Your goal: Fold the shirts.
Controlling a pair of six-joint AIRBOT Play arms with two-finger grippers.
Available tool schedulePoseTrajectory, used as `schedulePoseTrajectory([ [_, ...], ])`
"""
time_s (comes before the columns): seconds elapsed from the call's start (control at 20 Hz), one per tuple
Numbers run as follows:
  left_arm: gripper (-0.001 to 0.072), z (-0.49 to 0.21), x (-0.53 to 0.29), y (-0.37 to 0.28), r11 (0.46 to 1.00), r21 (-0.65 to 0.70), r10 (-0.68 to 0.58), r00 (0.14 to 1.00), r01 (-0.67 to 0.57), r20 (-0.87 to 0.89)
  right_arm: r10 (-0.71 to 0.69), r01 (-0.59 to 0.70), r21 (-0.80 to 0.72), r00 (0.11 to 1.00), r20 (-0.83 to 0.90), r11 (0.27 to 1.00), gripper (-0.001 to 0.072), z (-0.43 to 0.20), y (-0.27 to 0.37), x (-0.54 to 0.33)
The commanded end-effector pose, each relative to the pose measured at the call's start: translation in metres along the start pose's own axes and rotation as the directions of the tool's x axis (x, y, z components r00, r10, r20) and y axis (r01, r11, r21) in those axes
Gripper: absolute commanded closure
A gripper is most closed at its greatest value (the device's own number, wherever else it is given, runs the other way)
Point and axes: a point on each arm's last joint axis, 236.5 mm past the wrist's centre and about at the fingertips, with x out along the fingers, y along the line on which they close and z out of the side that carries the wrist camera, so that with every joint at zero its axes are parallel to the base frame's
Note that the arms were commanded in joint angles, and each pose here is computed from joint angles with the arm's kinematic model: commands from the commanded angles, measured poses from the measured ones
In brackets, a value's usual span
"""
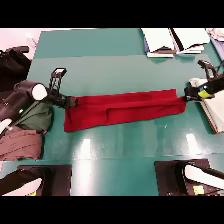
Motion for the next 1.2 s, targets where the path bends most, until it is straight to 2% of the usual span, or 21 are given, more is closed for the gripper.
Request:
schedulePoseTrajectory([
  [0.0, 0.0683, 0.022, 0.020, 0.019, 0.999, -0.039, 0.026, 0.999, -0.024, 0.034, 0.091, -0.091, 0.028, 0.996, 0.000, 0.995, 0.0690, 0.034, 0.016, 0.017],
  [0.05, 0.0680, 0.025, 0.019, 0.019, 0.999, -0.036, 0.025, 0.999, -0.024, 0.044, 0.132, -0.132, 0.043, 0.991, 0.004, 0.990, 0.0633, 0.042, 0.021, 0.021],
  [0.1, 0.0472, 0.027, 0.017, 0.018, 0.999, -0.038, 0.022, 0.999, -0.020, 0.048, 0.165, -0.165, 0.050, 0.986, 0.012, 0.985, 0.0430, 0.049, 0.024, 0.023],
  [0.15, 0.0204, 0.031, 0.014, 0.016, 0.999, -0.039, 0.019, 0.998, -0.016, 0.056, 0.191, -0.192, 0.062, 0.981, 0.021, 0.979, 0.0277, 0.056, 0.025, 0.024],
  [0.2, 0.0154, 0.037, 0.009, 0.012, 0.999, -0.046, 0.005, 0.998, -0.002, 0.064, 0.209, -0.211, 0.070, 0.977, 0.031, 0.975, 0.0203, 0.061, 0.022, 0.022],
  [0.35, 0.0176, 0.056, -0.012, 0.006, 0.999, -0.041, -0.006, 0.996, 0.009, 0.090, 0.227, -0.228, 0.043, 0.973, 0.035, 0.973, 0.0189, 0.060, 0.004, 0.016],
  [0.5, 0.0638, 0.066, -0.022, -0.011, 0.995, -0.071, -0.068, 0.992, 0.076, 0.111, 0.225, -0.227, 0.130, 0.974, 0.030, 0.965, 0.0176, 0.044, -0.037, 0.020],
  [0.55, 0.0685, 0.066, -0.022, -0.019, 0.990, -0.089, -0.102, 0.989, 0.112, 0.110, 0.224, -0.226, 0.168, 0.974, 0.027, 0.960, 0.0176, 0.036, -0.053, 0.027],
  [0.65, 0.0685, 0.066, -0.022, -0.036, 0.986, -0.077, -0.136, 0.984, 0.146, 0.118, 0.261, -0.254, 0.244, 0.965, 0.002, 0.936, 0.0176, 0.020, -0.075, 0.045],
  [0.75, 0.0685, 0.066, -0.022, -0.060, 0.985, -0.032, -0.164, 0.978, 0.169, 0.132, 0.390, -0.378, 0.292, 0.921, 0.018, 0.879, 0.0176, 0.017, -0.067, 0.061],
  [0.85, 0.0685, 0.064, -0.017, -0.085, 0.980, -0.014, -0.194, 0.972, 0.198, 0.134, 0.466, -0.442, 0.318, 0.885, 0.001, 0.839, 0.0176, 0.016, -0.056, 0.079],
  [1.0, 0.0685, 0.049, -0.001, -0.113, 0.975, 0.003, -0.220, 0.972, 0.221, 0.087, 0.491, -0.452, 0.303, 0.869, -0.064, 0.839, 0.0176, 0.012, -0.038, 0.104],
  [1.1, 0.0686, 0.046, 0.010, -0.138, 0.960, -0.012, -0.277, 0.957, 0.279, 0.083, 0.496, -0.453, 0.284, 0.863, -0.098, 0.845, 0.0178, 0.011, -0.025, 0.114],
  [1.15, 0.0685, 0.047, 0.015, -0.152, 0.949, -0.028, -0.310, 0.946, 0.313, 0.093, 0.494, -0.456, 0.253, 0.863, -0.109, 0.853, 0.0216, 0.013, -0.017, 0.116],
])
